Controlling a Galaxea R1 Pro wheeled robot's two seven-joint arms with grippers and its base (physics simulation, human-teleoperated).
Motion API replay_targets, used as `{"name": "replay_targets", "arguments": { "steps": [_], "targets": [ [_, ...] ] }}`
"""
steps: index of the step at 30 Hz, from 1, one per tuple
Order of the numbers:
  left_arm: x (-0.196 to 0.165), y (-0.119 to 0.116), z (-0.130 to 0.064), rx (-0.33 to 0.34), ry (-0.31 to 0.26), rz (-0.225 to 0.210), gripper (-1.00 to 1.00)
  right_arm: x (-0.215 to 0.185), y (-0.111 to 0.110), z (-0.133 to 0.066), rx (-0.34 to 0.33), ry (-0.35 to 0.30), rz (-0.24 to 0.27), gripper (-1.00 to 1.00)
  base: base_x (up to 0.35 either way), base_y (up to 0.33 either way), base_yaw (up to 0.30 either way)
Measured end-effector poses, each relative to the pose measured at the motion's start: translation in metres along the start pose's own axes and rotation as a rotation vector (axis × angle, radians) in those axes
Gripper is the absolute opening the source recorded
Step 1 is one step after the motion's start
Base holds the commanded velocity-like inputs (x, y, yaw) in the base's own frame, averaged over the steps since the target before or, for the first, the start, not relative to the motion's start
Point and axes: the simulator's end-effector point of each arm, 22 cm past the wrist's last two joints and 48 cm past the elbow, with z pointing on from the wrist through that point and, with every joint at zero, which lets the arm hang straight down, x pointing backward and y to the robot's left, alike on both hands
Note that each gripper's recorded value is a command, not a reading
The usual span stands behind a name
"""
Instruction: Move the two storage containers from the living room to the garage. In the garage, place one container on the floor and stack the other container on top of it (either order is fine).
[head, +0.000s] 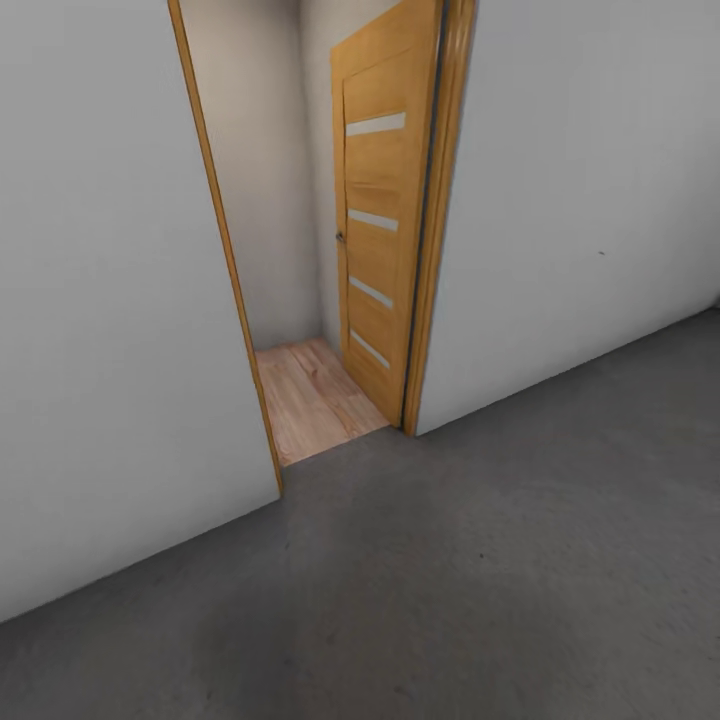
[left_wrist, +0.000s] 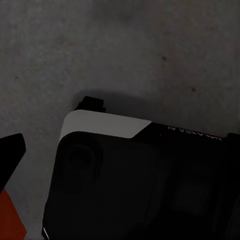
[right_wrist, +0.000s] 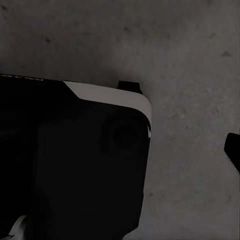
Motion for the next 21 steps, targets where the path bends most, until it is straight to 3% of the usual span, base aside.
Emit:
{"name": "replay_targets", "arguments": {
  "steps": [21],
  "targets": [
    [0.0001,0.0004,0.0,0.0,0.001,0.008,1.0,-0.002,-0.0005,-0.0001,0.001,-0.01,0.001,1.0,0.317,0.0,-0.009]
  ]
}}
